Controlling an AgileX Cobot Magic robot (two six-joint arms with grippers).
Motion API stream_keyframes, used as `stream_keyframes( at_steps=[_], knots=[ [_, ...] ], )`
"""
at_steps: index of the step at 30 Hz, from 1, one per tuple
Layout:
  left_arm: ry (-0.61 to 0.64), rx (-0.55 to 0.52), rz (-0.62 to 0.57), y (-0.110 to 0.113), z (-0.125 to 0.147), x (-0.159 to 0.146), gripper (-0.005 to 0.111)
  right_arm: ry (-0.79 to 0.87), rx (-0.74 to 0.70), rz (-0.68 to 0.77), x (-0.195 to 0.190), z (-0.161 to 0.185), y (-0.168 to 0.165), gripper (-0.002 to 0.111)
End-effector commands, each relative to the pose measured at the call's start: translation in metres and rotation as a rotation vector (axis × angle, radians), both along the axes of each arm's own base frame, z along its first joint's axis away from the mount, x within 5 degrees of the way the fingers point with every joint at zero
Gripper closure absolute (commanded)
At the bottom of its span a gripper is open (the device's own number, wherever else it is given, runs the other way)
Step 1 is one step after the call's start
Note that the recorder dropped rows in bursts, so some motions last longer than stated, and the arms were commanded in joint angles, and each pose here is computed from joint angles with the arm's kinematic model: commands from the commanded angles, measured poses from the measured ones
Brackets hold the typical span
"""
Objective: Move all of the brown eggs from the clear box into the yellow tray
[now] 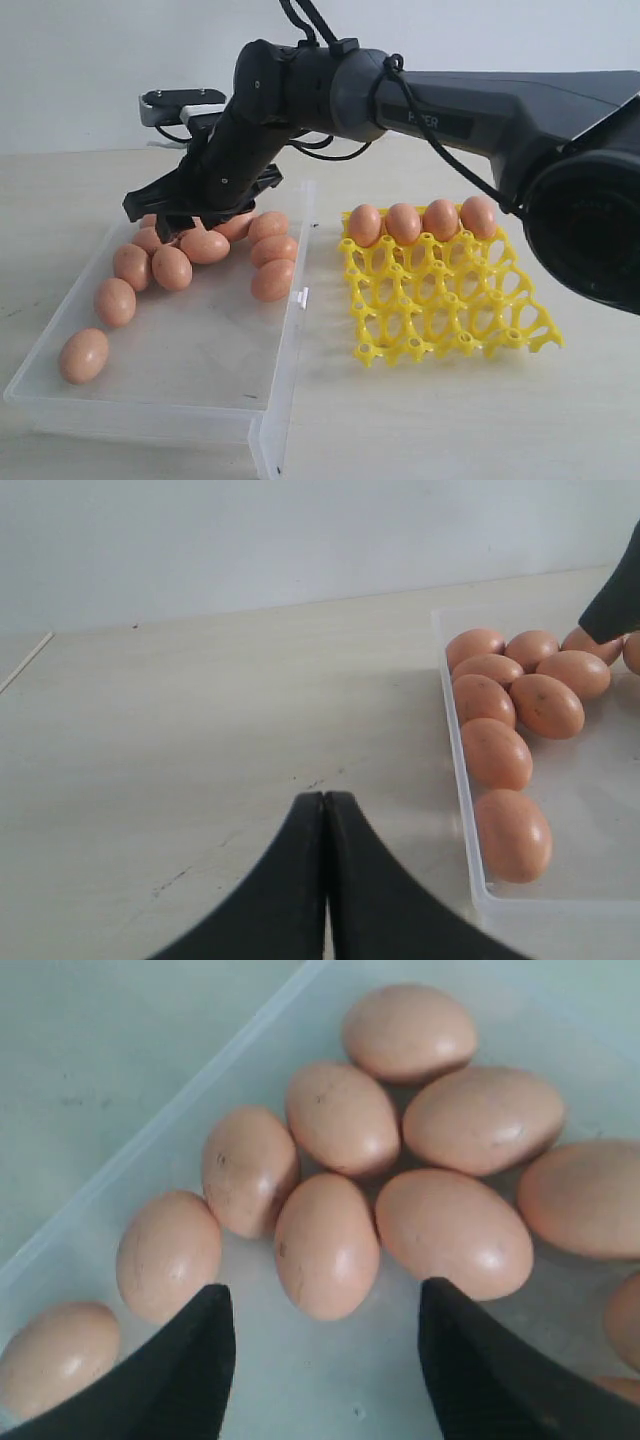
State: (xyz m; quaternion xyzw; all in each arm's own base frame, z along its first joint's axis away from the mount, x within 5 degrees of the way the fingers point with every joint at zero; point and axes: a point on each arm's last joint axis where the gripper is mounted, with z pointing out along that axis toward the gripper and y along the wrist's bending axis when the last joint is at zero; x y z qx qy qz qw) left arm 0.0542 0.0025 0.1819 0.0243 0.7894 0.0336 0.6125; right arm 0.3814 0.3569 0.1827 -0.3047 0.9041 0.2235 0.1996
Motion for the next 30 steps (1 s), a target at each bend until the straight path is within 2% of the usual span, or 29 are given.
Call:
stream_keyframes(
  at_steps=[1,10,30],
  knots=[
    [-0.023,-0.007,0.001,0.0,0.003,0.0,0.107,0.051,-0.016,0.027,-0.002,0.003,0.006,0.054],
    [-0.023,-0.007,0.001,0.0,0.003,0.0,0.107,0.1,-0.033,0.021,0.001,-0.011,0.02,0.054],
    [-0.023,-0.007,0.001,0.0,0.003,0.0,0.107,0.068,-0.032,-0.016,0.015,-0.049,0.031,0.054]
  ],
)
